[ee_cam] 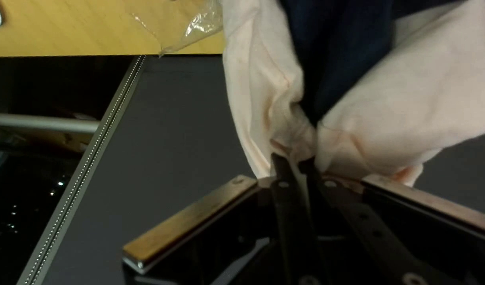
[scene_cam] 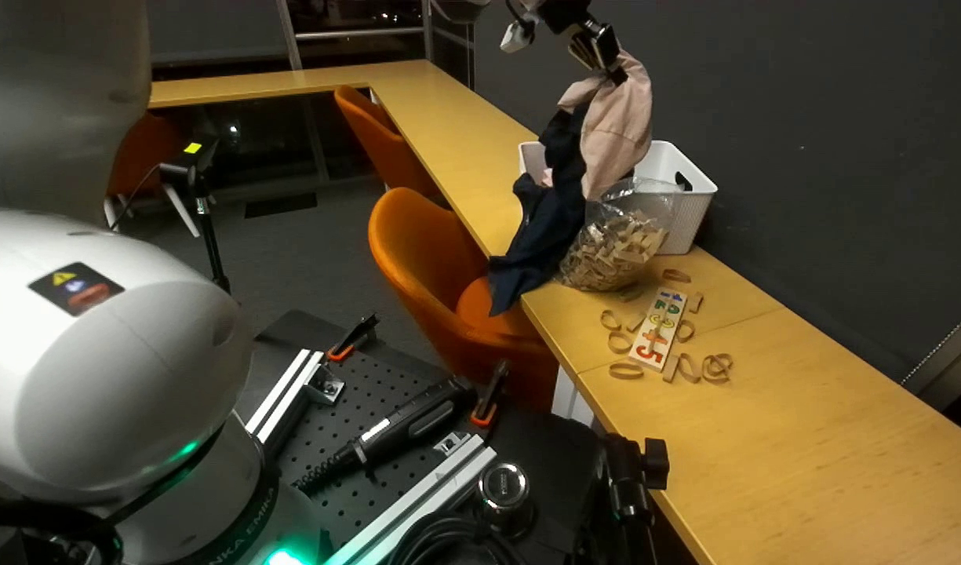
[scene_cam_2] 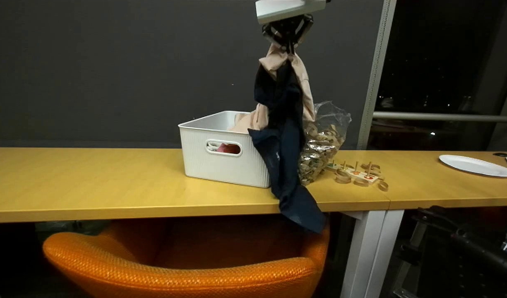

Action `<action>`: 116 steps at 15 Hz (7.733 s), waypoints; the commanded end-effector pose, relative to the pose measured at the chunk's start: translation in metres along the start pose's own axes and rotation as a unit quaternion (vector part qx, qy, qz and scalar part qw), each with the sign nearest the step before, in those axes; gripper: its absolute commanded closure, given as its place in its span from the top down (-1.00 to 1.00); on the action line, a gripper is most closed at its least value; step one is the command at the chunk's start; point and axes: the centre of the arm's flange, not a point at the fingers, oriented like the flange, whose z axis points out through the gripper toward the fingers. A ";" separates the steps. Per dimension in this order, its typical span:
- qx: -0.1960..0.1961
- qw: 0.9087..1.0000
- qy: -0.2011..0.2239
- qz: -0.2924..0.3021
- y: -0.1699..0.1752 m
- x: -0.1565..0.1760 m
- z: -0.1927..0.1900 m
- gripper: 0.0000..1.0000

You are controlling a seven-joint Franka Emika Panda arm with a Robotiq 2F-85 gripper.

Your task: Put the peach and blue shirts in the basket

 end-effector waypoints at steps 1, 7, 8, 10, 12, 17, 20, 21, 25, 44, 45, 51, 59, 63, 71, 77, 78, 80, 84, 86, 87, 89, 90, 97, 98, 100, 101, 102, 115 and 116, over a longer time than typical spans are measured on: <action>-0.009 1.000 -0.007 0.025 -0.014 0.055 0.002 -0.96; -0.017 0.999 -0.005 0.040 -0.051 0.086 0.022 -0.96; -0.013 0.999 -0.004 0.036 -0.062 0.081 0.030 -0.96; 0.000 1.000 -0.013 0.025 -0.089 0.063 0.052 -0.96; 0.026 0.999 -0.020 0.009 -0.113 0.033 0.062 -0.96; 0.110 0.993 -0.032 -0.036 -0.145 -0.035 0.030 -0.33; 0.114 0.991 -0.051 -0.039 -0.146 -0.054 0.003 -0.02; 0.113 0.991 -0.059 -0.036 -0.143 -0.058 -0.006 0.12; 0.056 0.990 -0.127 -0.015 -0.124 -0.081 -0.032 0.71; -0.074 0.985 -0.151 0.031 -0.035 -0.211 0.031 1.00; -0.071 0.987 -0.139 0.025 -0.036 -0.210 0.034 1.00; -0.041 0.994 -0.097 -0.004 -0.061 -0.207 0.049 1.00; 0.028 0.997 -0.072 -0.024 -0.100 -0.206 0.044 1.00; 0.044 0.996 -0.072 -0.022 -0.113 -0.205 0.047 1.00; 0.040 0.996 -0.074 -0.019 -0.121 -0.203 0.066 0.47; 0.049 0.996 -0.072 -0.018 -0.124 -0.204 0.058 -0.39; 0.049 0.996 -0.072 -0.018 -0.124 -0.205 0.058 -0.57; 0.052 0.996 -0.073 -0.020 -0.123 -0.211 0.052 -0.89; 0.041 0.997 -0.065 -0.020 -0.111 -0.226 0.024 -1.00; 0.039 0.997 -0.062 -0.014 -0.110 -0.221 0.011 -0.97; 0.039 0.997 -0.058 -0.011 -0.109 -0.216 0.003 -0.97; 0.034 0.998 -0.048 0.003 -0.103 -0.202 -0.014 -0.97; 0.032 0.998 -0.043 0.014 -0.097 -0.191 -0.024 -0.97; 0.031 0.995 -0.017 0.097 -0.056 -0.074 -0.078 -0.97; 0.034 0.993 -0.013 0.112 -0.047 -0.055 -0.085 -0.97; 0.041 0.989 -0.011 0.144 -0.032 -0.015 -0.094 -0.97; 0.044 0.986 -0.009 0.158 -0.026 0.004 -0.096 -0.97; 0.045 0.984 -0.008 0.172 -0.020 0.022 -0.096 -0.97; 0.075 0.969 0.024 0.232 -0.054 0.145 -0.102 -0.97; 0.081 0.969 0.032 0.230 -0.065 0.139 -0.104 -0.97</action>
